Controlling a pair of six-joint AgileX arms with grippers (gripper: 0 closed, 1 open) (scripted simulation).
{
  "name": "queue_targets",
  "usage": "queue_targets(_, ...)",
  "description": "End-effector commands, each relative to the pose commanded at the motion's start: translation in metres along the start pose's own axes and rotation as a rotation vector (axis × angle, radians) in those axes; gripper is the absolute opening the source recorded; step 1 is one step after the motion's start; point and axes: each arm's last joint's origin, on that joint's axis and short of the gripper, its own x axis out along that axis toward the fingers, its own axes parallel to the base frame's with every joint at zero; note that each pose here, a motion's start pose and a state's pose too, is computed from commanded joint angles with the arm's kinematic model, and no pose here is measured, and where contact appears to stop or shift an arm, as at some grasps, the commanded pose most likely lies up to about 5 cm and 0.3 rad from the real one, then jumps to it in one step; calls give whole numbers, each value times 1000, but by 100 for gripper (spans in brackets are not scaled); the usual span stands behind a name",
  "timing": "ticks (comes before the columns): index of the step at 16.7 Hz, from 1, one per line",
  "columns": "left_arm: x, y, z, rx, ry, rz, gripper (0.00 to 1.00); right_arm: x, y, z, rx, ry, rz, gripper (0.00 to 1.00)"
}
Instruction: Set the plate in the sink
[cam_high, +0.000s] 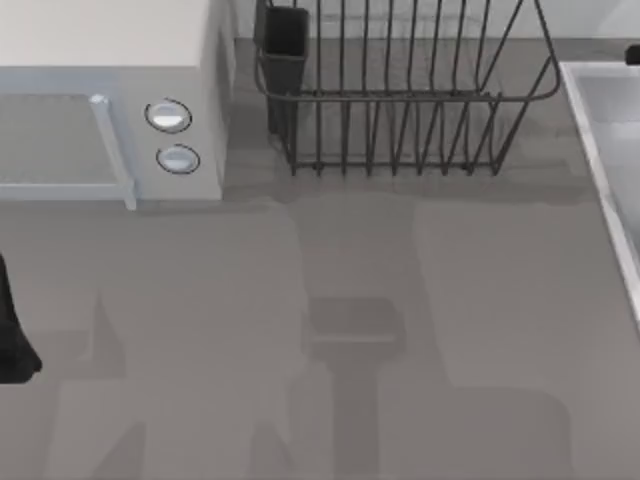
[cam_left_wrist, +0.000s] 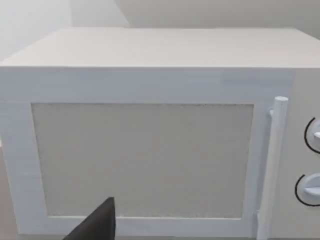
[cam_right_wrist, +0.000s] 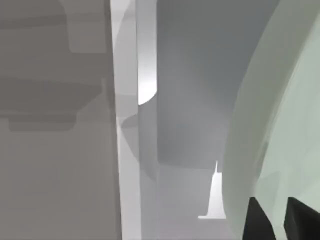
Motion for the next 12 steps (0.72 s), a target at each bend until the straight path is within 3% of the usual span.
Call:
queue_targets(9, 0, 0, 0, 0, 0, 0, 100, 0, 0, 0, 0, 0, 0, 98)
queue_targets(12, 0, 0, 0, 0, 0, 0, 100, 0, 0, 0, 0, 0, 0, 100)
